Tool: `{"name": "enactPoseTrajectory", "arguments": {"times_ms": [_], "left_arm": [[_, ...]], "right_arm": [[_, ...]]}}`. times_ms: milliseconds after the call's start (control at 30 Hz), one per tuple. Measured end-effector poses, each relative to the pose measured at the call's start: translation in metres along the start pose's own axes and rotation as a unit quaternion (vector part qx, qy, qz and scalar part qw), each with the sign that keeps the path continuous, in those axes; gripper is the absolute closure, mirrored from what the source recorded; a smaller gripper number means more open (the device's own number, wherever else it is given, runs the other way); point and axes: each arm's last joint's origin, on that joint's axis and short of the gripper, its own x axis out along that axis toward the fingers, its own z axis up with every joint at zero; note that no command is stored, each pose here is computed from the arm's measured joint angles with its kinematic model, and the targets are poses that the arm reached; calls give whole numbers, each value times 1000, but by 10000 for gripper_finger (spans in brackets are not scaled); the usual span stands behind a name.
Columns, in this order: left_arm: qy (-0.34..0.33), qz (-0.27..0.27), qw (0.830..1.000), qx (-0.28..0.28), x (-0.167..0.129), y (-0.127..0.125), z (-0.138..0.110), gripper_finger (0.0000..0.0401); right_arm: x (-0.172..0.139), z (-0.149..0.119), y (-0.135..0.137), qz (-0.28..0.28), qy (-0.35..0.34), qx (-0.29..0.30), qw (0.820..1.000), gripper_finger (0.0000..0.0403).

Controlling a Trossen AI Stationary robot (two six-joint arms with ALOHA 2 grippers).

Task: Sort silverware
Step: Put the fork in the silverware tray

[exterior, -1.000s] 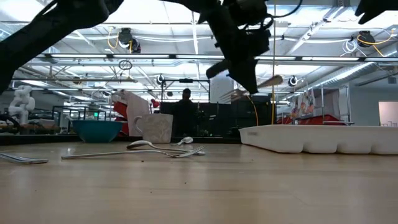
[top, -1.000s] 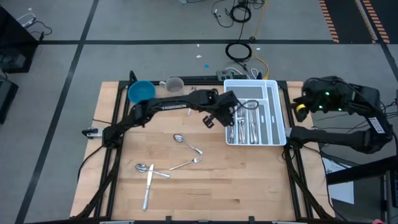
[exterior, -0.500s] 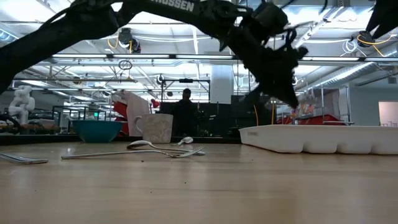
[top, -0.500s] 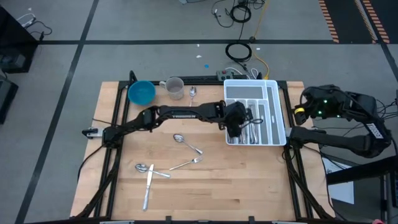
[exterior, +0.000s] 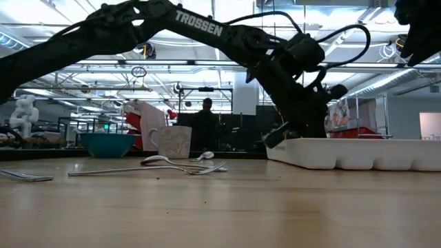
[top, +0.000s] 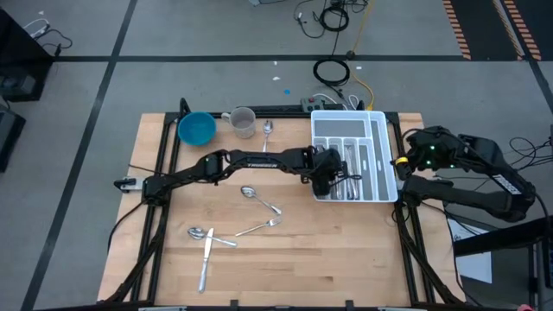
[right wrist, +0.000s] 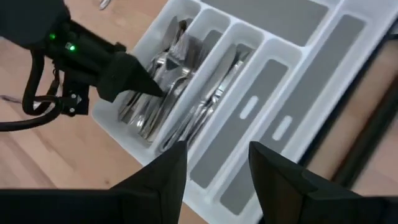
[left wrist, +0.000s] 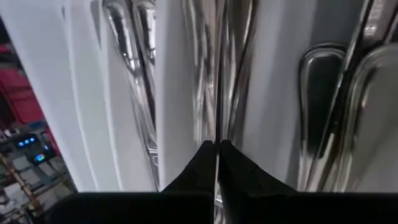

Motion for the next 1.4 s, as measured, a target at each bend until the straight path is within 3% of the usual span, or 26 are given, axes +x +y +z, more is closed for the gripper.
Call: {"name": "enactPoseTrajectory", "arguments": {"times_ms": [133, 300, 433, 700, 833, 933, 967, 1000, 1067, 1167, 1233, 1300, 1367, 1400], "left_arm": [[5, 2, 1000, 9, 0, -1, -6, 391], [25, 11, 999, -41, -6, 5, -9, 355], [8, 33, 998, -46, -14, 13, -9, 341], [35, -2, 997, -64, -18, 8, -10, 336], [103, 15, 987, -122, -43, 23, -9, 336], [106, 72, 970, -208, -88, 47, -11, 336], [109, 112, 948, -277, -108, 58, -14, 336], [120, 143, 914, -360, -125, 65, -18, 336], [149, 186, 815, -528, -157, 68, -33, 336], [220, 186, 653, -701, -192, 49, -60, 336], [262, 191, 533, -782, -210, 33, -74, 336], [297, 181, 431, -833, -225, 15, -88, 336], [324, 174, 356, -859, -230, 0, -103, 336], [337, 164, 337, -864, -228, -7, -110, 335]], "right_arm": [[11, -3, 0, 11, 16, -5, 1000, 238], [17, -3, 3, 43, 29, -15, 999, 232], [17, -1, 4, 48, 20, -18, 998, 217], [17, -1, 4, 50, 19, -16, 998, 193], [16, 0, 6, 63, 17, -11, 998, 193], [16, 1, 6, 66, 10, -11, 998, 193], [16, 2, 7, 67, 3, -11, 998, 193], [16, 3, 7, 65, -5, -11, 998, 193], [16, 6, 7, 57, -23, -3, 998, 193], [15, 11, 8, 40, -62, 9, 997, 193], [15, 14, 9, 29, -87, 22, 996, 193], [15, 16, 9, 21, -102, 35, 994, 193], [14, 16, 9, 19, -108, 49, 993, 193], [14, 17, 9, 18, -111, 53, 992, 193]]}}
